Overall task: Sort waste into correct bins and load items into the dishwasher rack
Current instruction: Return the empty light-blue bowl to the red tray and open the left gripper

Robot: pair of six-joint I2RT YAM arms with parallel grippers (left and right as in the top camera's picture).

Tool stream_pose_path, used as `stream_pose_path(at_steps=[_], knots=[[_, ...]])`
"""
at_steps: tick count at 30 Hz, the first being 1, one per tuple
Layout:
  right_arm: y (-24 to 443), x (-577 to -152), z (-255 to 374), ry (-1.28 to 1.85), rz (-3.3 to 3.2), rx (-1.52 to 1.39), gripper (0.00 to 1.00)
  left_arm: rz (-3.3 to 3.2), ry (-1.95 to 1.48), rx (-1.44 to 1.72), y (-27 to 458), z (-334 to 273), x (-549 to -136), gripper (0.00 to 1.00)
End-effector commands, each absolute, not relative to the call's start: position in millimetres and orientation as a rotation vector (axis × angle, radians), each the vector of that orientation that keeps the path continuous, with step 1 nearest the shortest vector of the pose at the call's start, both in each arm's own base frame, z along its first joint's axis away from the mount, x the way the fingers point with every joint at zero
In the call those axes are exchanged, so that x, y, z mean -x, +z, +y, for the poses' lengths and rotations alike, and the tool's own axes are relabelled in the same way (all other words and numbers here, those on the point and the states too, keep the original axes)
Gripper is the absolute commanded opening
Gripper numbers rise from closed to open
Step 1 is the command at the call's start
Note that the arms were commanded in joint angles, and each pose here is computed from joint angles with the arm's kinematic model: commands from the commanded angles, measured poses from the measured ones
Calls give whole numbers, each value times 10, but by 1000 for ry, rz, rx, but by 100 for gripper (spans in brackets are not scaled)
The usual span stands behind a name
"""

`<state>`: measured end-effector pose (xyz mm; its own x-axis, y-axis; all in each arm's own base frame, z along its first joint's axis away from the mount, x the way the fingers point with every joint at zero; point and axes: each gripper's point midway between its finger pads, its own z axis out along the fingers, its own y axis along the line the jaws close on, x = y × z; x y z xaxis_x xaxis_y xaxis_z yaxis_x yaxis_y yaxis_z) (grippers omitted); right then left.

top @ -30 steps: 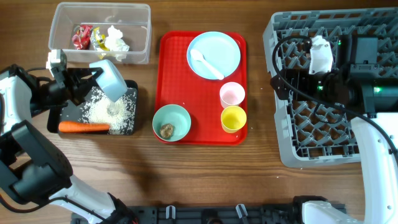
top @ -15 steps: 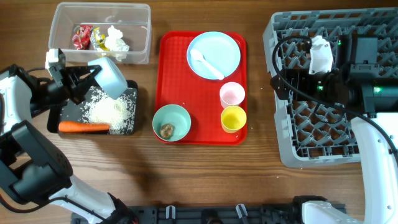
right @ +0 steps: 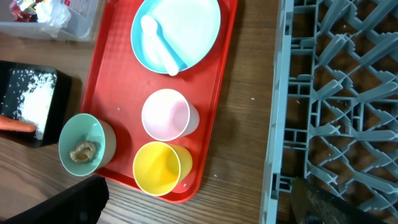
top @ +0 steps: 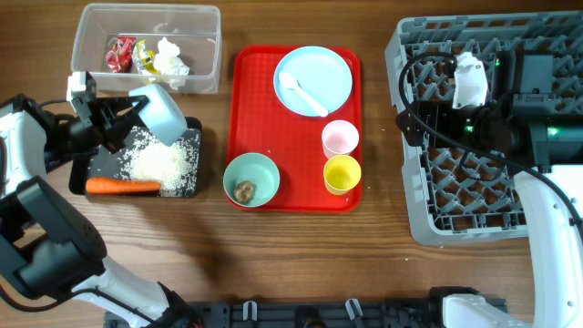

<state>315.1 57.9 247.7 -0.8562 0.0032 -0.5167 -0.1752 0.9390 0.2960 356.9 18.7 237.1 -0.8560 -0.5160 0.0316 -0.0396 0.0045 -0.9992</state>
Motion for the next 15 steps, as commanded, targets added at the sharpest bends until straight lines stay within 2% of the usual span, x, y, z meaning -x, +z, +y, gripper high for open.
stream_pose_path(at_steps=[1, 7, 15], knots=[[2446, -3170, 571, 437, 2576, 122, 96, 1899, -1919, 565, 2398, 217, -3590, 4], [2452, -3180, 572, 437, 2571, 122, 97, 1911, -1859, 383, 2470, 47, -3574, 4], [2455, -3184, 573, 438, 2570, 118, 97, 1967, -1718, -287, 2660, -851, -3565, 4]])
